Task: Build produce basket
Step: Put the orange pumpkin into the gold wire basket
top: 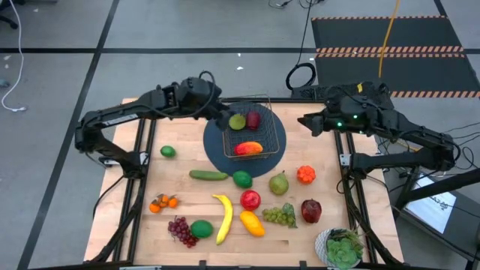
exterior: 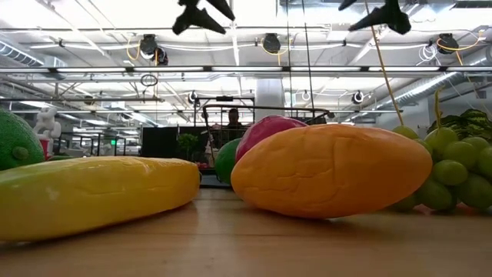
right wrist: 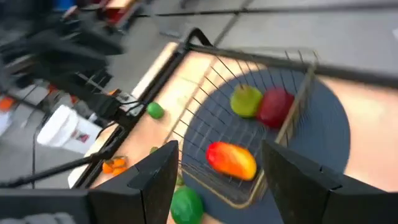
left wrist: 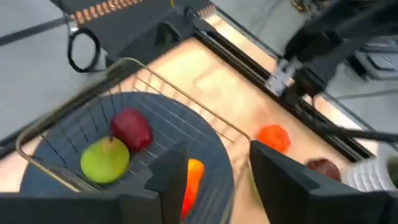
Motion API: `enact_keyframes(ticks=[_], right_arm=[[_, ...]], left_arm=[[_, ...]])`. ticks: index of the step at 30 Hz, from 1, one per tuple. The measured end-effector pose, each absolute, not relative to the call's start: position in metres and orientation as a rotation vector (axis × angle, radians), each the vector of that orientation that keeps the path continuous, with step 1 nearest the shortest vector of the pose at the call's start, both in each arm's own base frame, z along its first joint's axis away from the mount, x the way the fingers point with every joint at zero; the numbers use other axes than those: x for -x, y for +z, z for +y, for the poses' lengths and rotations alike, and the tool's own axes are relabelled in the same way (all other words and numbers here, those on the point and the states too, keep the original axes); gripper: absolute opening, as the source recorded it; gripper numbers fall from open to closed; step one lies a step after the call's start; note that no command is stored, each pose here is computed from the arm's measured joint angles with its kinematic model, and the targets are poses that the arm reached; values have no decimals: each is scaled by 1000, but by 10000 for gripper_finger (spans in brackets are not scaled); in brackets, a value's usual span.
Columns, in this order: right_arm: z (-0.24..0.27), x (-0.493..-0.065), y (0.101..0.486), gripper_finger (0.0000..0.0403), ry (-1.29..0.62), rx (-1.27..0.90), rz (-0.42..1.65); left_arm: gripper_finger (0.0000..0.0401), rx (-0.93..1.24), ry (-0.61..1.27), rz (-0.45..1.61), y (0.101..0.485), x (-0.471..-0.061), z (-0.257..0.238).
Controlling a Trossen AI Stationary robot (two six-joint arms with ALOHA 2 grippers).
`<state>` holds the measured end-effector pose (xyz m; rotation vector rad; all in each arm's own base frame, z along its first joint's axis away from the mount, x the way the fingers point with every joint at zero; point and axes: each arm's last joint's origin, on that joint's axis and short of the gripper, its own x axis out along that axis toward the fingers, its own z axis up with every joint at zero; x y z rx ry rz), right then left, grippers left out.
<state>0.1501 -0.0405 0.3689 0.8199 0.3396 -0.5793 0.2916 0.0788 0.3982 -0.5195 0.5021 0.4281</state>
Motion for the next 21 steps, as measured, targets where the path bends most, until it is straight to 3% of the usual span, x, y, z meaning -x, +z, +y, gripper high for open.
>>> enact_keyframes(ticks=[12, 21], right_arm=[[-28, -160, 334, 229, -729, -1071, 672], [-13, -175, 309, 319, -746, -1107, 1016]], left_arm=[[123, 435, 300, 653, 389, -291, 41], [122, 412, 234, 683, 385, -293, 20]])
